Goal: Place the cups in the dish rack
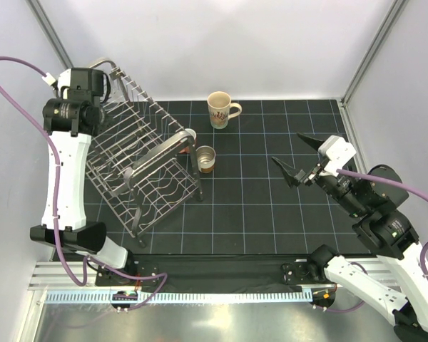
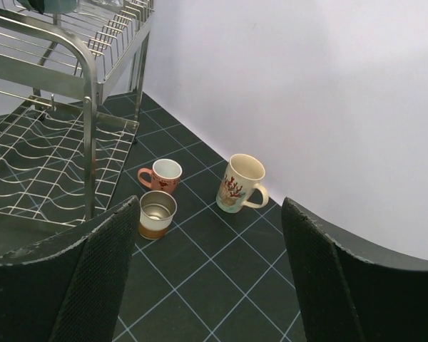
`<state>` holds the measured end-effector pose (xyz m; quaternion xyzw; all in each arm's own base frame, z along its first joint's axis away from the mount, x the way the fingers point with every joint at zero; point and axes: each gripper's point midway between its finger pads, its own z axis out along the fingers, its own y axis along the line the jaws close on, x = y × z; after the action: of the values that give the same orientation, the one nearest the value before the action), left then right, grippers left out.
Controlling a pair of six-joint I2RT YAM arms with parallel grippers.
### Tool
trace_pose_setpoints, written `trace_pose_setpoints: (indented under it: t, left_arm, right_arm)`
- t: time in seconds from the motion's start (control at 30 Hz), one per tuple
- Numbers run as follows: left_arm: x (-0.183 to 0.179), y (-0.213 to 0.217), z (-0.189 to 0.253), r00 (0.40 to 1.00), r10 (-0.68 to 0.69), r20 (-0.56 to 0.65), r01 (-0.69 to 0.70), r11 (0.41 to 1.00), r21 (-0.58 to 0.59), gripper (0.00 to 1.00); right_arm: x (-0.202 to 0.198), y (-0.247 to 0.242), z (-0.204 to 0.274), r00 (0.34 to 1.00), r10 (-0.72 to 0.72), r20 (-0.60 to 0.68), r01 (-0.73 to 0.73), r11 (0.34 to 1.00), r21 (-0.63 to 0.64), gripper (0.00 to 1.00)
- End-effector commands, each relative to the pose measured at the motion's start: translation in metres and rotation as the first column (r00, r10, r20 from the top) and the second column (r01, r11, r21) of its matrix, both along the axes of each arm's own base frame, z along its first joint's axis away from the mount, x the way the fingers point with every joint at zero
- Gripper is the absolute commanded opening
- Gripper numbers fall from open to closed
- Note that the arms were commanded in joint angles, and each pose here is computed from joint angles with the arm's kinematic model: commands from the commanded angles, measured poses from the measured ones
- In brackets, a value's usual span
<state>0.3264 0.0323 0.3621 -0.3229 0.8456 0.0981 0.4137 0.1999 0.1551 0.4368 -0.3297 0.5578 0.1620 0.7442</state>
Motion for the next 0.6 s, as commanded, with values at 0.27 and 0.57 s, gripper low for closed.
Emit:
trace_pose_setpoints:
  t: [0.27, 0.57]
  left_arm:
    - [-0.0194, 0.0261, 0.0016, 0.997, 0.067, -0.041, -0.063, 0.994, 0.087, 0.03]
    - [-0.0208, 0.0217, -0.0023, 0.997, 0.051, -0.055, -0.047, 0.997, 0.065, 0.43]
  right_arm:
    - [-0.0008, -0.0009, 0.0098, 1.0, -0.005, 0.026, 0.004, 0.999, 0.036, 0.8]
    - [-0.0036, -0.0034, 0.0115, 1.0, -0.007, 0.024, 0.006, 0.999, 0.044, 0.8]
